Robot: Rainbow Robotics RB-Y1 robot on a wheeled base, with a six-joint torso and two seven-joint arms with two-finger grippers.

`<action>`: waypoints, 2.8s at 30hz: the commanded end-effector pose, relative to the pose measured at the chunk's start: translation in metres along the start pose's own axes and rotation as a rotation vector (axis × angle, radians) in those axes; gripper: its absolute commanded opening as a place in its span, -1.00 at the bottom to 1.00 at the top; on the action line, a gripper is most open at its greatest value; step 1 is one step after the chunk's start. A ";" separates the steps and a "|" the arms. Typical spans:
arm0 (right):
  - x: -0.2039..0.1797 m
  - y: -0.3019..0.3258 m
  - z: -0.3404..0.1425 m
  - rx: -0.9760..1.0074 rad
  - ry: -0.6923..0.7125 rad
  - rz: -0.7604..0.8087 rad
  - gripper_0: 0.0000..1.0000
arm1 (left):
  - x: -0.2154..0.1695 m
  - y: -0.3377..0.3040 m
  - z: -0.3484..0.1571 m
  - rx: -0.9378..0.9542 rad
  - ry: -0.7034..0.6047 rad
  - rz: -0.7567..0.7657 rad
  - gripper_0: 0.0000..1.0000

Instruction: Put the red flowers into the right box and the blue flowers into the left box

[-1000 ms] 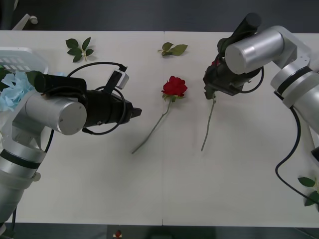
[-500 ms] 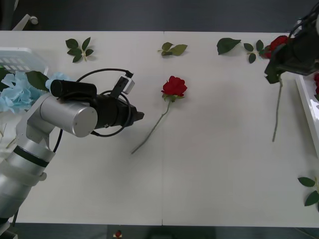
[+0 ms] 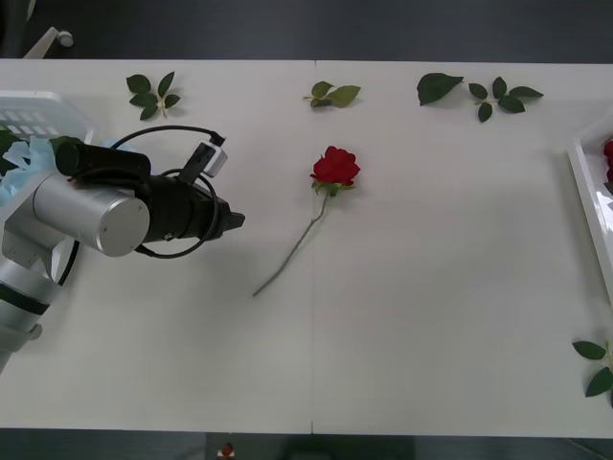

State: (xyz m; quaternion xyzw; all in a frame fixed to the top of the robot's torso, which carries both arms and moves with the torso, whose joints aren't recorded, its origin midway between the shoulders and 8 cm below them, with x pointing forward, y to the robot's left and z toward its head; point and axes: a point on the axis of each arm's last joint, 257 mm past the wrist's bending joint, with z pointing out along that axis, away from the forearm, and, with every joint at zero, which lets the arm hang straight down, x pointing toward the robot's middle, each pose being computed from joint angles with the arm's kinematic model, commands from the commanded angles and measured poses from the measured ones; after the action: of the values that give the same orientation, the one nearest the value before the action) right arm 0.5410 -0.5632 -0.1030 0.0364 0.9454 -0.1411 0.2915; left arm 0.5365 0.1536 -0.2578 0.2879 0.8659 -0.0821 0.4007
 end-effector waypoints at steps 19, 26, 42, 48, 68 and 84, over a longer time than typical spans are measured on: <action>0.028 -0.109 0.037 0.290 -0.072 -0.110 -1.00 | -0.028 -0.022 -0.063 0.115 -0.191 0.026 0.76; 0.024 -0.105 0.038 0.285 -0.079 -0.108 1.00 | -0.031 -0.044 -0.098 0.310 -0.271 -0.005 0.76; 0.022 -0.087 0.041 0.246 -0.081 -0.103 1.00 | -0.050 -0.077 -0.154 0.504 -0.444 0.125 0.78; 0.018 -0.058 0.029 0.188 -0.056 -0.093 1.00 | -0.055 -0.098 -0.174 0.551 -0.476 0.169 0.78; 0.030 0.187 -0.020 -0.466 -0.018 0.039 1.00 | -0.064 -0.094 -0.177 0.502 -0.518 0.153 0.78; 0.044 0.307 -0.077 -0.767 -0.041 -0.063 1.00 | -0.062 -0.087 -0.174 0.488 -0.515 0.142 0.78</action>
State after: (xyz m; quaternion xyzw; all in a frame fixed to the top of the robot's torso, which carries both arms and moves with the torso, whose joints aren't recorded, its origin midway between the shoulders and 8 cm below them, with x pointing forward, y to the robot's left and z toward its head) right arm 0.5073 -0.2711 -0.1603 -0.1155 0.9276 0.2114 0.2856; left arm 0.4041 0.1121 -0.1042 0.3952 0.6714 -0.3457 0.5231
